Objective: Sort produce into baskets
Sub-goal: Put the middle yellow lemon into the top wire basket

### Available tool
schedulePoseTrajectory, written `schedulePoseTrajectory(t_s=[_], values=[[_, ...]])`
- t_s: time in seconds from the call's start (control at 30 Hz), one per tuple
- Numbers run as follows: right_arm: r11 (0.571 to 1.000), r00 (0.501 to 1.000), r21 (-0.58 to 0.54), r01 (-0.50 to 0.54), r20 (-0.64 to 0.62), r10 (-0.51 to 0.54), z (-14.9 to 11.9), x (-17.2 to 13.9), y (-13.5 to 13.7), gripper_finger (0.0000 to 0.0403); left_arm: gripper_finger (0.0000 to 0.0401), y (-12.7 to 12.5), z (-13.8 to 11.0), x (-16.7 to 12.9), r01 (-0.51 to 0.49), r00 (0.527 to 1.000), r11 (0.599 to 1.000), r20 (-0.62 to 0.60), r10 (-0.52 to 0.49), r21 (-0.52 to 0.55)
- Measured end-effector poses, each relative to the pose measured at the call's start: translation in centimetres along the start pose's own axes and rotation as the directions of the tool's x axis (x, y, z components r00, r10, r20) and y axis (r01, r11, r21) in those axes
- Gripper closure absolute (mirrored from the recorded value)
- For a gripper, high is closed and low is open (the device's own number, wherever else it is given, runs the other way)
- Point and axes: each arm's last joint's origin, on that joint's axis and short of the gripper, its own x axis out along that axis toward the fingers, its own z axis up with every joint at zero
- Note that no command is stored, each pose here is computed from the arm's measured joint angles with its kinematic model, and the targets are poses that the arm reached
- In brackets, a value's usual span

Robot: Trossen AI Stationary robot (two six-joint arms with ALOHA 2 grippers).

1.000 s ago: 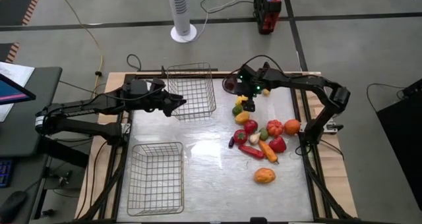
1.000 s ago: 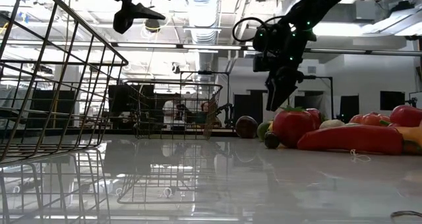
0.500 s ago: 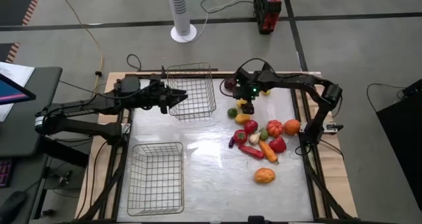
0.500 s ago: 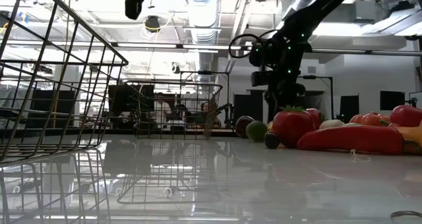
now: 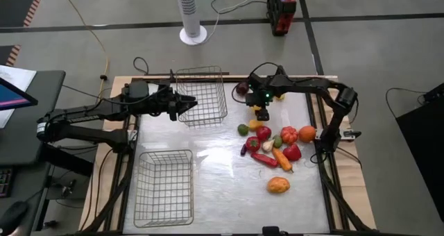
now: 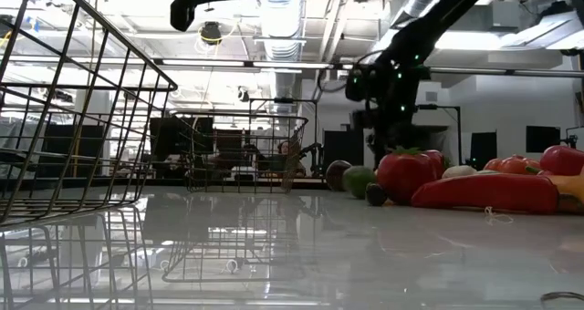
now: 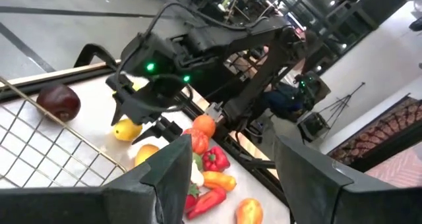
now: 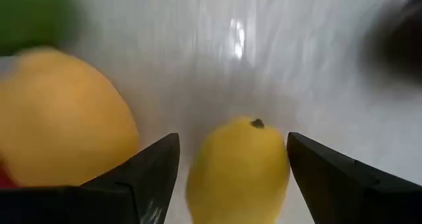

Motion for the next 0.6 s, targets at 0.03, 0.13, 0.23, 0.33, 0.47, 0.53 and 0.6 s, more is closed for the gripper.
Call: schedulePoseTrajectory(t_s=[0.03, 0.13, 0.23, 0.33, 0.47, 0.53, 0.6], values=[[1.000, 1.000, 0.004, -0.010, -0.017, 0.010, -0.1, 0.4, 0.0, 0.0097, 0.0203, 0.0, 0.0, 0.0, 0.000, 1.000, 1.000, 0.000, 0.000, 0.000], [0.999, 0.999, 0.033, -0.010, -0.036, 0.011, -0.2, 1.0, -0.1, 0.0098, 0.0203, 0.0, 0.0, 0.0, 0.000, 1.000, 1.000, 0.001, 0.000, 0.000], [0.999, 0.999, 0.040, -0.008, -0.040, 0.010, -0.2, 1.0, -0.1, 0.0106, 0.0203, 0.0, 0.0, 0.0, 0.002, 1.000, 1.000, 0.002, -0.002, -0.005], [0.999, 0.999, 0.043, -0.007, -0.037, 0.008, -0.2, 0.7, 0.0, 0.0122, 0.0203, 0.0, 0.0, 0.0, 0.003, 1.000, 1.000, 0.002, -0.003, -0.005], [0.998, 0.999, 0.069, -0.005, -0.035, 0.007, -0.3, -0.1, 0.1, 0.0154, 0.0203, 0.0, 0.0, 0.0, 0.003, 1.000, 1.000, 0.002, -0.003, -0.003], [0.996, 1.000, 0.084, -0.003, -0.031, 0.005, -0.4, -0.6, 0.2, 0.0167, 0.0203, 0.0, 0.0, 0.0, 0.003, 1.000, 1.000, 0.002, -0.003, 0.004], [0.995, 1.000, 0.103, -0.003, -0.021, 0.005, -0.4, -1.1, 0.3, 0.0168, 0.0203, 0.0, 0.0, 0.0, 0.003, 1.000, 1.000, 0.002, -0.003, 0.013]])
